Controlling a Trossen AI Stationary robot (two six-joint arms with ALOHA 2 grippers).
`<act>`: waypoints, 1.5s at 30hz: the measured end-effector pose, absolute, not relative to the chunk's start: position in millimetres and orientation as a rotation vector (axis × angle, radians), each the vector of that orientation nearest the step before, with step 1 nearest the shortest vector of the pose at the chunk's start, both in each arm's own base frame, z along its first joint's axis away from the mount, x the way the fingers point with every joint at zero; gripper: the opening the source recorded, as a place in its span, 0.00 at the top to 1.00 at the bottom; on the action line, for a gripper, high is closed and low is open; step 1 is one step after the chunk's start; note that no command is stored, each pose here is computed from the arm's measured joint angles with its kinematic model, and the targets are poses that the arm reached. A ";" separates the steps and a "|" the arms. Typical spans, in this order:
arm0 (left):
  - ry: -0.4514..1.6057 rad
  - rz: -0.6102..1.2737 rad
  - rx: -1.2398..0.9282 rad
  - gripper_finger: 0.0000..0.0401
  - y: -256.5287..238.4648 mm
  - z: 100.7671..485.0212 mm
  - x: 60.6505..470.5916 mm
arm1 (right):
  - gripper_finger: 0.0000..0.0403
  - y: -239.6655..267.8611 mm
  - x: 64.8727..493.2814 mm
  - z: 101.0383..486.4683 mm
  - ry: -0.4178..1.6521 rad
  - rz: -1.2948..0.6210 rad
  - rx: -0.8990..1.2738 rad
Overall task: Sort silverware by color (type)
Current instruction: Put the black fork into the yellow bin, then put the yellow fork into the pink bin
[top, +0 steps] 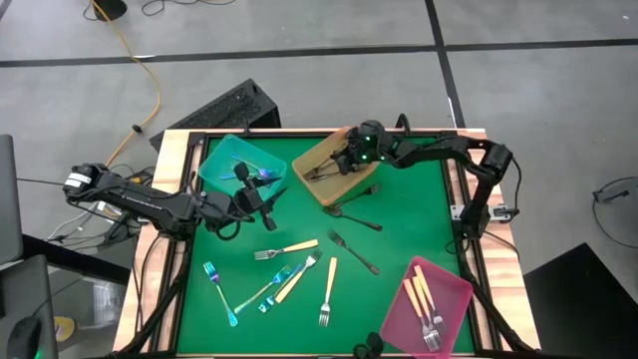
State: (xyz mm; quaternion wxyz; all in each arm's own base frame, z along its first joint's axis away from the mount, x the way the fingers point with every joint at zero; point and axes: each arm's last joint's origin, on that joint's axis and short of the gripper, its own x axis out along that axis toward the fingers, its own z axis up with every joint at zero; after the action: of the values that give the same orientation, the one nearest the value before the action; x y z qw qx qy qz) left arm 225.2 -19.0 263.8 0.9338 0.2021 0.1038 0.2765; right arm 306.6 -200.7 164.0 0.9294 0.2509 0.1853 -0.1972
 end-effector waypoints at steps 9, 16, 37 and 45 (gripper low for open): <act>0.211 0.567 0.411 0.69 -18.9 263.8 225.2 | 0.68 -202.0 316.7 178.9 0.658 -0.488 0.307; 0.211 0.572 0.409 0.69 -18.1 263.9 225.2 | 0.69 -198.6 325.8 193.4 0.721 -0.494 0.209; 0.307 0.371 0.233 0.69 -22.4 246.5 224.5 | 0.69 -116.0 275.3 315.1 0.983 -0.404 0.057; 0.583 0.230 0.043 0.69 -28.4 218.6 212.3 | 0.69 -70.8 252.4 329.6 1.055 -0.350 0.145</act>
State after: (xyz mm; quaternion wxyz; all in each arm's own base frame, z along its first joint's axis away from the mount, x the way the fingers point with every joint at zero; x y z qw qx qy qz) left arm 212.3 -28.4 218.6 0.9510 0.0212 0.2869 0.1129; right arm 252.4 -70.8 329.6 0.8471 0.0686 0.5002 -0.1661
